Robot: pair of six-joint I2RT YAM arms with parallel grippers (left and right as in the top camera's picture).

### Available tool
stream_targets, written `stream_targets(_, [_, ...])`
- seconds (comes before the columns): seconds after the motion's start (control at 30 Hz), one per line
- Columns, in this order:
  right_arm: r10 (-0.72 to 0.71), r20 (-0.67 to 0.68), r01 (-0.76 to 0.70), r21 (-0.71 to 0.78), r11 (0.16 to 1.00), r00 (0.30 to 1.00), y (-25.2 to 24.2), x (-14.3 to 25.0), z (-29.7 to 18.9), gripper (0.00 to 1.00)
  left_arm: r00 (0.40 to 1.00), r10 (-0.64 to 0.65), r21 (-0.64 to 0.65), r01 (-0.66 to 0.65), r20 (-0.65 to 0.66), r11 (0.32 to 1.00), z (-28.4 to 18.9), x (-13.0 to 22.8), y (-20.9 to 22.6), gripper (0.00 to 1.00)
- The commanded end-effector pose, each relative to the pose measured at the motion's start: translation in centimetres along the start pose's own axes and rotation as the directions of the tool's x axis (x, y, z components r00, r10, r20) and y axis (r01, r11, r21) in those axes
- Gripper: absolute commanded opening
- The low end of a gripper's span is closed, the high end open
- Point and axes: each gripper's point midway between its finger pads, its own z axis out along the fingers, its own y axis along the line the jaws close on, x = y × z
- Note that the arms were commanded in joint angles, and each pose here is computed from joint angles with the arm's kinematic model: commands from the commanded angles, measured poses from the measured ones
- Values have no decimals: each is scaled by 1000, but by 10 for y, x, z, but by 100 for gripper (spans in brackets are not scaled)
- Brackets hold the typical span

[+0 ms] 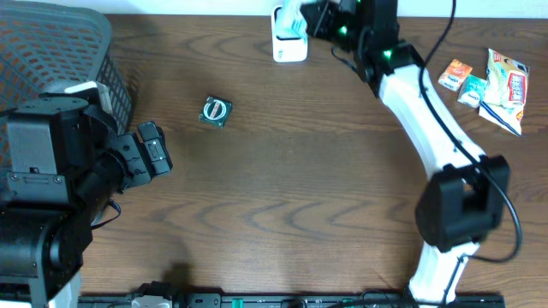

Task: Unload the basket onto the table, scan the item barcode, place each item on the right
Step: 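Carry the green wipes pack right and drop it on the pile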

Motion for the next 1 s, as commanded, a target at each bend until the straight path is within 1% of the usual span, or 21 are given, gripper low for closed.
stream_targets(0.0, [18, -36, -17, 50, 999, 999, -33, 9, 41, 1, 1000, 0, -5, 0, 8, 1000, -2, -1, 1, 98])
stream_targets(0.1, [32, -63, -27, 78, 997, 997, -52, 12, 65, 1, 1000, 0, -5, 0, 8, 1000, -2, -1, 1, 98])
stream_targets(0.23, [33, -69, -27, 78, 997, 997, -69, 16, 81, 1, 1000, 0, -5, 0, 8, 1000, -2, -1, 1, 98])
stream_targets(0.47, [19, -86, -11, 96, 995, 996, -85, 25, 88, 1, 1000, 0, -5, 0, 8, 1000, -2, -1, 1, 98])
stream_targets(0.53, [12, -87, -3, 99, 995, 996, -87, 24, 87, 1, 1000, 0, -5, 0, 8, 1000, -2, -1, 1, 98])
stream_targets(0.6, [-5, -72, 12, 99, 995, 997, -88, 15, 83, 1, 1000, 0, -5, 0, 8, 1000, -2, -1, 1, 98])
stream_targets(0.7, [-15, -33, 19, 134, 991, 999, -99, -15, 63, 1, 1000, 0, -5, 0, 8, 1000, -2, -1, 1, 98])
stream_targets(0.73, [-26, -12, 28, 175, 984, 1000, -111, -34, 47, 1, 1000, 0, -5, 0, 8, 1000, -2, -1, 1, 97])
stream_targets(0.8, [-36, 6, 33, 240, 970, 999, -130, -55, 22, 1, 1000, 0, -5, 0, 8, 1000, -2, -1, 1, 98])
stream_targets(0.87, [-43, 15, 35, 341, 939, 999, -162, -76, -13, 1, 1000, 0, -5, 0, 8, 1000, -2, -1, 1, 98])
stream_targets(0.97, [-23, 6, 17, 487, 873, 1000, -212, -90, -62, 1, 1000, 0, -5, 0, 8, 1000, -2, -1, 1, 98])
